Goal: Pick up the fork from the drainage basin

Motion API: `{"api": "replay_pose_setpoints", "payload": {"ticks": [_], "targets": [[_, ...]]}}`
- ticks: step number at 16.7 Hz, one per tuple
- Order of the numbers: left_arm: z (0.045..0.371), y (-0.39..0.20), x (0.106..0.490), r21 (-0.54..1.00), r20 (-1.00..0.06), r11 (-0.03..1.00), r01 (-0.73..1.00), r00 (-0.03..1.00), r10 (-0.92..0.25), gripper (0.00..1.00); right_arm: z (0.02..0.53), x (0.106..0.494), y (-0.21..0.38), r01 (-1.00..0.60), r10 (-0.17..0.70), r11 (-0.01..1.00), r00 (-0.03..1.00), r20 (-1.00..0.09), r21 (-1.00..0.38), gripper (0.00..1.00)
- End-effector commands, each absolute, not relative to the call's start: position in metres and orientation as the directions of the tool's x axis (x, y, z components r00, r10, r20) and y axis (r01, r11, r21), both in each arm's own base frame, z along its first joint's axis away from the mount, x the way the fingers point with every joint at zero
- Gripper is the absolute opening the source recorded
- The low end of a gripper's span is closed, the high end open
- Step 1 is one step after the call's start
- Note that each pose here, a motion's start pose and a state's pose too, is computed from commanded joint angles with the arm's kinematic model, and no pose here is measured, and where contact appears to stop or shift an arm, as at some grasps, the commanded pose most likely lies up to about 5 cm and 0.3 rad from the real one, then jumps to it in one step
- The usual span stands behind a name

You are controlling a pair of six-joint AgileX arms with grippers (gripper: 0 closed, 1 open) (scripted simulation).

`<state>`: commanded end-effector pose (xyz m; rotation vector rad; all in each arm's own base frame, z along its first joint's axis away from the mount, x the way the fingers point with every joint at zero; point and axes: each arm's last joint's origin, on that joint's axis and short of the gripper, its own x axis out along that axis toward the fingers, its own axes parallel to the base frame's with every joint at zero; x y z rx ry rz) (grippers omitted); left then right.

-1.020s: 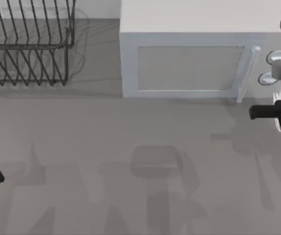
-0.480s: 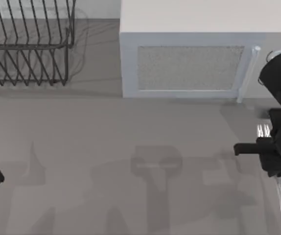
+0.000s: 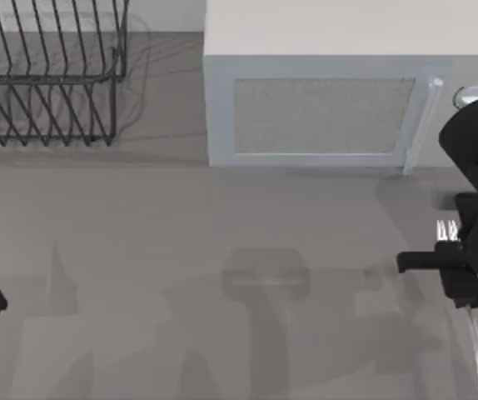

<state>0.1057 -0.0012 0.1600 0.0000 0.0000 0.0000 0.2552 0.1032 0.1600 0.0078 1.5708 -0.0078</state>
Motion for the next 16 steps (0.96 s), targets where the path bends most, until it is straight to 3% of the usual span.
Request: {"api": "replay_pose_setpoints", "payload": {"ticks": [10,16], "targets": [[0.16,-0.0012,0.1057,0.0,0.0,1.0,0.0,1.0,0.0,1.0,0.16,0.2552,0.1032,0.01,0.0,1.0,0.0,-1.0,0.0,0.98],[0.16,-0.0012,0.1057,0.0,0.0,1.0,0.0,1.0,0.0,1.0,0.16,0.2552,0.1032,0.01,0.0,1.0,0.0,-1.0,0.0,1.0]]}}
